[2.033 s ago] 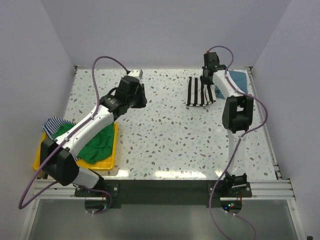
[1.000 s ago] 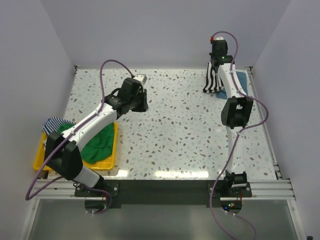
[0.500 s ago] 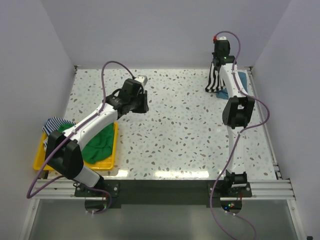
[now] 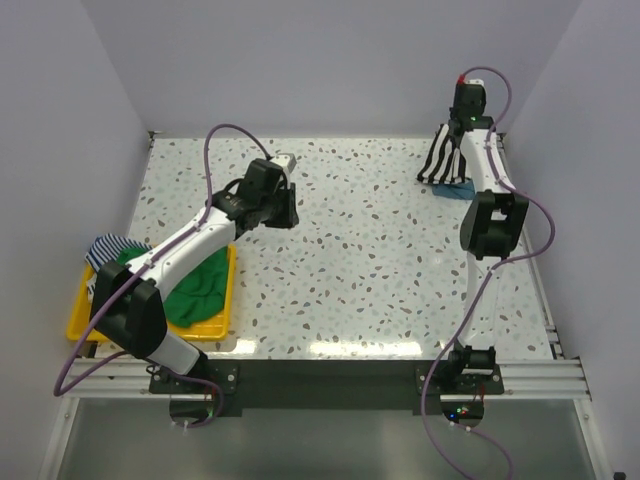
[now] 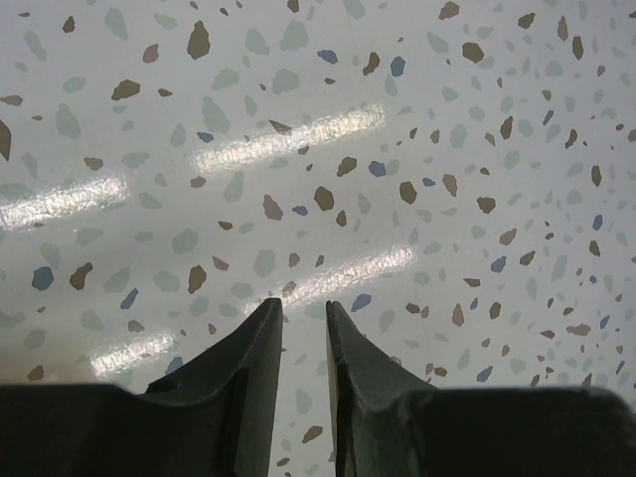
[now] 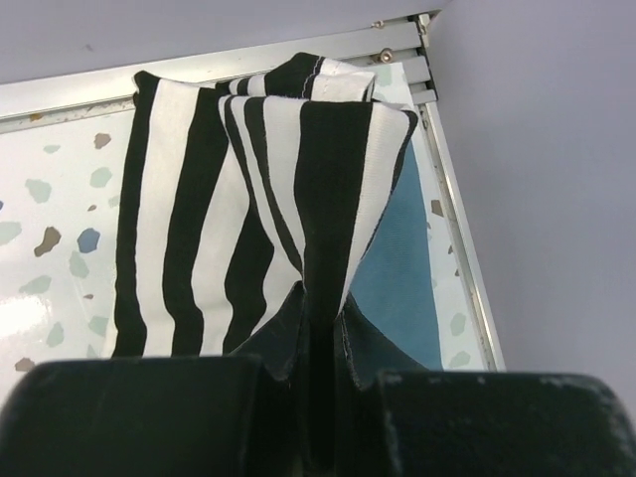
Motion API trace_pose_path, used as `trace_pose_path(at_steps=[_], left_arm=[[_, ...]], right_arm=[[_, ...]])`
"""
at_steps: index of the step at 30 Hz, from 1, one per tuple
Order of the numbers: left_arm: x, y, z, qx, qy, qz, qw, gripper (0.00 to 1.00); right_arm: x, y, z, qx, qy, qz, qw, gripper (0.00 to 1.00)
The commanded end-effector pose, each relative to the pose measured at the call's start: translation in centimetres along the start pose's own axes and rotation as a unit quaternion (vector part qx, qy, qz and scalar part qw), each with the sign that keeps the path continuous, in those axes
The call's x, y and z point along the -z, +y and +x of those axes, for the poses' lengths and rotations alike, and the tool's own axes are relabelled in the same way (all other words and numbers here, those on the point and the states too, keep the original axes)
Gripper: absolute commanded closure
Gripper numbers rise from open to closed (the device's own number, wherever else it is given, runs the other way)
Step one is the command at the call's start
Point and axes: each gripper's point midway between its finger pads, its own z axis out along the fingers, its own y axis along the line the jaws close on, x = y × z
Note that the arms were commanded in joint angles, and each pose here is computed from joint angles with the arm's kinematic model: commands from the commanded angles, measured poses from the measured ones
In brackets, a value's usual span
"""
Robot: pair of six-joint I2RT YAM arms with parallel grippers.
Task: Fold and stack the tank tops
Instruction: Neatly place the folded tank top to the corner
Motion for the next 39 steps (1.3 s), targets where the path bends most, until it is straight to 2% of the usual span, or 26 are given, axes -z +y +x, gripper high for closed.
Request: trace_pose_path(at_steps=[1,9,11,16,18,19,20,21,22,25,39], left_arm=[[-0.2,-0.1,-0.5,-0.008,-0.009,0.01,1.0,0.71],[-0.4,-0.1,-0.2,-0.008,-0.003,0.013,1.0,0.71],[-0.3,-0.2,-0.2,-0.008,-0.004,0.015,1.0,0.71],[-0.4,-0.2,0.0,-0.008,-0.001,0.016,1.0,0.71],[-0.5,-0.2,0.1,-0.007,0.0,0.017,1.0,0.71],[-0.5,-0.3,0.0,-0.008,-0.001,0.019,1.0,0.71],[-0.5,-0.3,0.0,-0.007,0.0,0.018,1.0,0.71],[-0.5,-0.3,0.0,-0.007,0.0,0.018,1.0,0.71],[-0.5,-0.3,0.1,-0.007,0.001,0.019,1.0,0.71],[-0.4,-0.4,0.0,-0.008,-0.001,0.021,1.0,0.71],[-0.2,-0.6,-0.1,-0.003,-0.004,0.026,1.0,0.7]], right_arm=[[3.0,-2.9,-4.8,-0.059,-0.065,0.007,0.996,1.0],[0.2,-3.1,-0.9,-0.098,-0.024,0.006,0.995,1.0],[-0.5,-3.5,0.3,-0.115,-0.011,0.013,0.993,0.92],[-2.0,-5.4,2.8,-0.156,0.02,0.029,0.987,0.85],[-2.2,-5.7,3.2,-0.164,0.027,0.036,0.985,0.77],[-2.4,-5.9,3.6,-0.165,0.03,0.04,0.985,0.7],[-2.5,-6.1,3.9,-0.166,0.035,0.045,0.985,0.56],[-2.5,-6.2,4.1,-0.165,0.037,0.051,0.984,0.53],[-2.5,-6.5,4.2,-0.166,0.038,0.058,0.984,0.44],[-2.3,-6.9,4.6,-0.171,0.044,0.064,0.982,0.3],[2.5,-8.0,3.6,-0.226,0.031,0.058,0.972,0.28]])
